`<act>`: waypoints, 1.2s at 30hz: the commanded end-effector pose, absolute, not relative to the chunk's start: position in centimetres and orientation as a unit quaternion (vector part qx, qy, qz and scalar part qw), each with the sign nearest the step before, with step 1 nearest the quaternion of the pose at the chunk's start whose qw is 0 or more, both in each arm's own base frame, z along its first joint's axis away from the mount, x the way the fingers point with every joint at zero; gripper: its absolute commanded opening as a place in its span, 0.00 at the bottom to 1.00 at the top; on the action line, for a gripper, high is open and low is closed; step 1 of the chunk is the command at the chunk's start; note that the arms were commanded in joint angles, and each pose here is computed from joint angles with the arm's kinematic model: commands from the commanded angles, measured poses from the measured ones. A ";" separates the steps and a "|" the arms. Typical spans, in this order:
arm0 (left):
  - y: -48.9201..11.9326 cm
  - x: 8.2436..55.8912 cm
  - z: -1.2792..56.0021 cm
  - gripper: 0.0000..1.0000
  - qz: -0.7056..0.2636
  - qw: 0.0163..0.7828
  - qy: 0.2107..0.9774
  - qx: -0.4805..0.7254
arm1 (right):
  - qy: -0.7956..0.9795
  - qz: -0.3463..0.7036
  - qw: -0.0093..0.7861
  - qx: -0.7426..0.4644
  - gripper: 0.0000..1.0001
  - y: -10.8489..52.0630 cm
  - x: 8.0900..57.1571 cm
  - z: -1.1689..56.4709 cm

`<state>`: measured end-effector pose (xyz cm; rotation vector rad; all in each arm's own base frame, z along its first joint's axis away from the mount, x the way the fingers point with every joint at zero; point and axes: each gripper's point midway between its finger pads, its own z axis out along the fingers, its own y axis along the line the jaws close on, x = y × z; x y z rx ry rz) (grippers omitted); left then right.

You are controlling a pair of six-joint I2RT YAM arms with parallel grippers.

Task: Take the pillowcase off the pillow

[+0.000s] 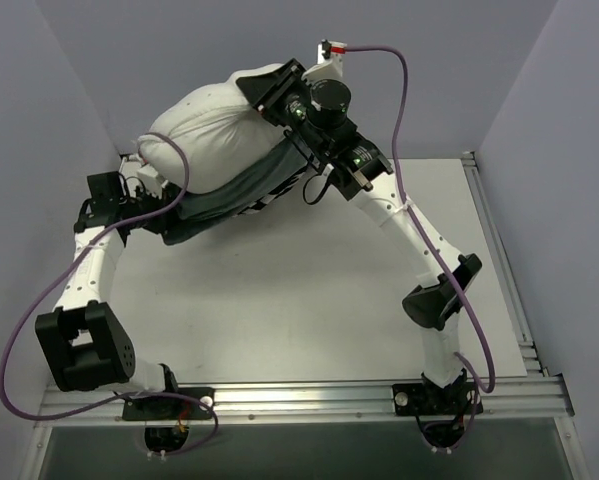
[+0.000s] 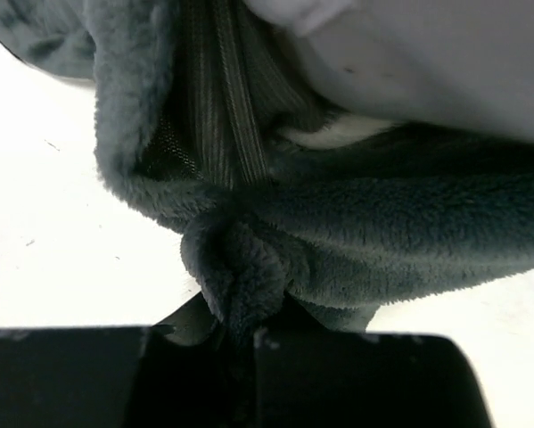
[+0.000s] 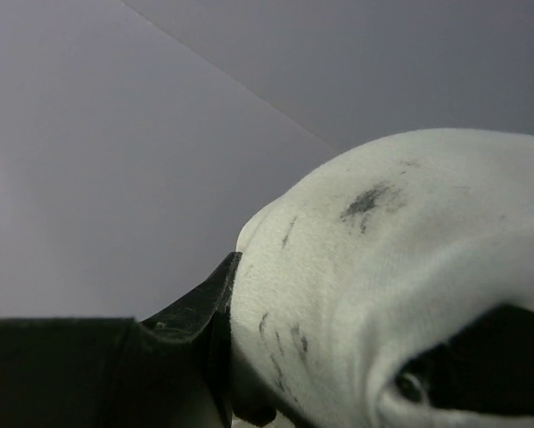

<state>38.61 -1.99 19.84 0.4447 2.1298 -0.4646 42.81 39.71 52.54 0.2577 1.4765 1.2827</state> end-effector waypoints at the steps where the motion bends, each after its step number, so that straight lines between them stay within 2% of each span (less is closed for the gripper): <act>1: 1.5 39.7 13.2 0.02 -0.089 0.390 0.898 0.184 | 0.359 0.674 0.640 0.089 0.00 29.5 31.1 73.1; 5: 2.4 40.4 9.2 0.04 -0.084 0.345 0.918 0.177 | 0.378 0.651 0.652 0.085 0.00 28.7 30.5 72.2; 6: 1.8 40.3 9.0 0.10 -0.105 0.337 0.918 0.183 | 0.396 0.643 0.650 0.085 0.00 29.0 30.9 71.2; 8: 0.0 39.9 10.7 0.33 -0.150 0.351 0.903 0.196 | 0.416 0.636 0.644 0.087 0.00 28.7 30.6 69.8; 9: -1.7 39.5 13.6 0.61 -0.186 0.385 0.878 0.216 | 0.457 0.620 0.631 0.094 0.00 30.3 32.5 65.9; 10: -2.4 39.1 15.1 0.72 -0.197 0.402 0.865 0.226 | 0.460 0.620 0.628 0.101 0.00 29.7 32.1 65.3; 11: -2.9 38.6 18.4 0.88 -0.194 0.440 0.843 0.241 | 0.472 0.617 0.620 0.108 0.00 30.0 32.6 63.8; 12: -3.8 37.9 20.6 0.94 -0.209 0.463 0.821 0.260 | 0.495 0.608 0.610 0.112 0.00 30.8 33.5 61.4; 17: -4.1 32.5 33.5 0.94 -0.201 0.581 0.718 0.327 | 0.519 0.610 0.589 0.108 0.00 32.5 34.1 59.0; 20: -3.7 29.5 39.9 0.94 -0.224 0.634 0.666 0.321 | 0.528 0.606 0.585 0.107 0.00 33.3 34.5 58.2; 22: -4.0 28.0 43.1 0.94 -0.241 0.656 0.628 0.343 | 0.535 0.604 0.580 0.109 0.00 34.0 35.0 57.3; 24: -5.2 26.6 45.3 0.94 -0.294 0.647 0.625 0.322 | 0.543 0.604 0.573 0.110 0.00 34.7 35.4 56.4; 25: -5.7 26.3 47.2 0.94 -0.283 0.663 0.598 0.350 | 0.548 0.605 0.568 0.109 0.00 35.2 35.5 55.9; 26: -7.1 25.1 48.2 0.94 -0.317 0.654 0.599 0.337 | 0.550 0.606 0.564 0.107 0.00 35.6 35.5 55.6; 29: -8.2 24.7 50.5 0.94 -0.262 0.701 0.557 0.361 | 0.562 0.610 0.550 0.099 0.00 37.8 35.4 54.2; 31: -8.7 24.7 50.9 0.94 -0.257 0.693 0.583 0.338 | 0.568 0.613 0.541 0.094 0.00 39.1 35.4 53.4; 32: -7.5 26.7 51.0 0.94 -0.205 0.707 0.588 0.337 | 0.569 0.618 0.536 0.089 0.00 39.9 34.8 53.4; 33: -7.8 27.2 50.8 0.94 -0.195 0.701 0.595 0.342 | 0.569 0.620 0.533 0.087 0.00 40.3 34.6 53.3; 34: -8.1 26.7 50.6 0.94 -0.187 0.683 0.620 0.340 | 0.573 0.619 0.530 0.085 0.00 41.0 34.7 52.8; 36: -9.2 29.2 48.5 0.94 -0.142 0.650 0.644 0.378 | 0.574 0.623 0.525 0.081 0.00 42.0 34.6 52.6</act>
